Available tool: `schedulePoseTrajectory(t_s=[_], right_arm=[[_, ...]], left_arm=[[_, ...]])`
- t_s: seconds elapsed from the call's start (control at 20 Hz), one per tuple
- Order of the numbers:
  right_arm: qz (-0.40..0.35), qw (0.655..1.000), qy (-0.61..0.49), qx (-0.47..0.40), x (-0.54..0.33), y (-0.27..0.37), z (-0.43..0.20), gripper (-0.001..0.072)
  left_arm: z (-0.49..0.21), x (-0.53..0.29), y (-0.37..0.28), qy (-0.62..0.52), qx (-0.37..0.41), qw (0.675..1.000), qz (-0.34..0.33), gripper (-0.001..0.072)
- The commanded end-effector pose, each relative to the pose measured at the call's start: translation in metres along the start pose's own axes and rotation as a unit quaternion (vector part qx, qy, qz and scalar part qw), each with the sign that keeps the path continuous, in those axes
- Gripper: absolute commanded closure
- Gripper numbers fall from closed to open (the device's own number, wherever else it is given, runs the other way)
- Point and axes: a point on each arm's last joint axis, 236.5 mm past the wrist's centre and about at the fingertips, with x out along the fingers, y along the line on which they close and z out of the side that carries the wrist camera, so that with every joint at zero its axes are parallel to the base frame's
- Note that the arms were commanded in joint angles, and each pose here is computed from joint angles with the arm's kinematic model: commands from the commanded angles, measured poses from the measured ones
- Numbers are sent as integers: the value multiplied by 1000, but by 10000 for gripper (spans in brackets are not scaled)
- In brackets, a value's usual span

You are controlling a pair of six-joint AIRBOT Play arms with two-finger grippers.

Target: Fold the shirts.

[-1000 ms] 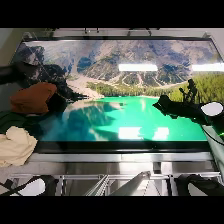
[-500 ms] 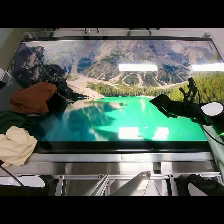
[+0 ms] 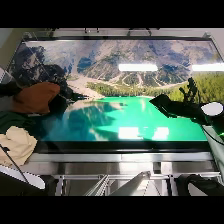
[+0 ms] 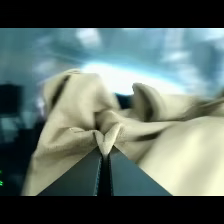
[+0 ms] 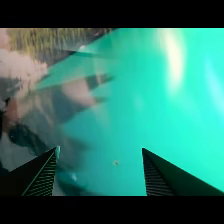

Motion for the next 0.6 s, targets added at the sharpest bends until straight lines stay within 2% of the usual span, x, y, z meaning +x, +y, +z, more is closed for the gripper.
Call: schedulePoseTrajectory(t_s=[0.0, 0.1, 0.2, 0.3, 0.4, 0.55], right_arm=[[8, 1000, 15, 0, 0, 4, -7, 199], [14, 998, 26, -49, -2, 7, -13, 678], [20, 997, 21, -65, -9, 12, -10, 692], [35, 995, 14, -98, -27, 25, -3, 692], [51, 990, -11, -133, -55, 42, 13, 692], [62, 985, -44, -153, -94, 55, 29, 692]], left_arm=[[41, -49, -133, -16, 59, 983, -171, 697], [63, -119, -244, -67, 122, 943, -304, 697], [58, -191, -344, -105, 179, 890, -406, 697], [29, -230, -410, -102, 214, 858, -455, 697], [-15, -237, -458, -61, 248, 843, -474, 697], [-72, -209, -497, 7, 269, 844, -464, 696]])
